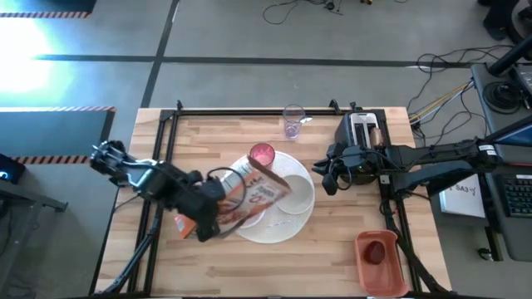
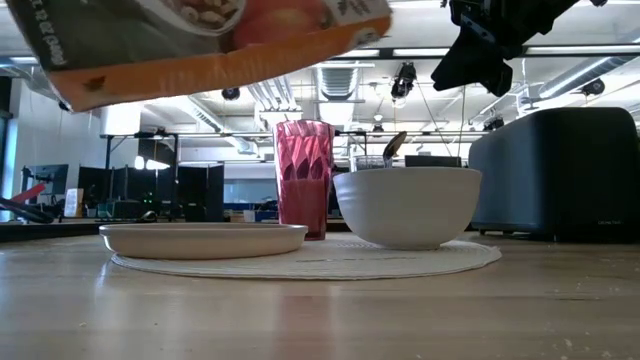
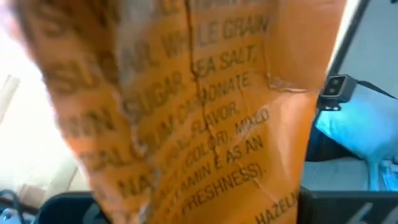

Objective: Arrange a breakfast setting
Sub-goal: Pour the cereal from the cereal box into the white bowl

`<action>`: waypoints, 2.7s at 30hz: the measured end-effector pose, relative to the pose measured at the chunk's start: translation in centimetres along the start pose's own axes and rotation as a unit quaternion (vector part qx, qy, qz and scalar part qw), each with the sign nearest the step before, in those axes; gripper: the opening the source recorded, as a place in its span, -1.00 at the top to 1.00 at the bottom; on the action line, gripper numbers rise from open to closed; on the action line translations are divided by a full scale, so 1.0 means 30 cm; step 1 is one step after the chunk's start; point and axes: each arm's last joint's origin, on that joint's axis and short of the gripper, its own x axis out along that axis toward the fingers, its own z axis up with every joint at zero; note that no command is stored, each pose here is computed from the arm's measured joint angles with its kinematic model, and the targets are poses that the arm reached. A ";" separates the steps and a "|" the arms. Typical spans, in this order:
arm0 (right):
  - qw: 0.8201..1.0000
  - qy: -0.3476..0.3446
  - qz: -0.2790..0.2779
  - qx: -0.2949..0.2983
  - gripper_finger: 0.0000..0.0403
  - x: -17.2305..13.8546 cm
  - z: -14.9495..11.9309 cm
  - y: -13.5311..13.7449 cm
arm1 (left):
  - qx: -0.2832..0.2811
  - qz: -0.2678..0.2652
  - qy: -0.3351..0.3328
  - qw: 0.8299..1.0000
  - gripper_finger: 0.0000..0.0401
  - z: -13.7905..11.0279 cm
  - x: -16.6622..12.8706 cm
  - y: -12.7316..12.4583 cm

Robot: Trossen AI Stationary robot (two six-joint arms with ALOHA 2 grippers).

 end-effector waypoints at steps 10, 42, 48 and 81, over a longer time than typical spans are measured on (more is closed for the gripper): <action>1.000 0.000 0.000 0.000 0.59 0.000 0.000 0.000 | -0.018 -0.059 0.046 0.997 0.91 0.132 0.023 -0.012; 1.000 0.000 0.000 0.000 0.59 0.000 0.000 0.000 | -0.231 -0.198 0.207 0.930 0.91 0.343 0.098 0.195; 1.000 0.000 0.000 0.000 0.59 0.000 0.000 0.000 | -0.267 -0.216 0.225 0.912 0.91 0.367 0.102 0.232; 1.000 0.000 0.000 0.000 0.59 0.000 0.000 0.000 | -0.369 -0.266 0.284 0.844 0.91 0.497 0.167 0.299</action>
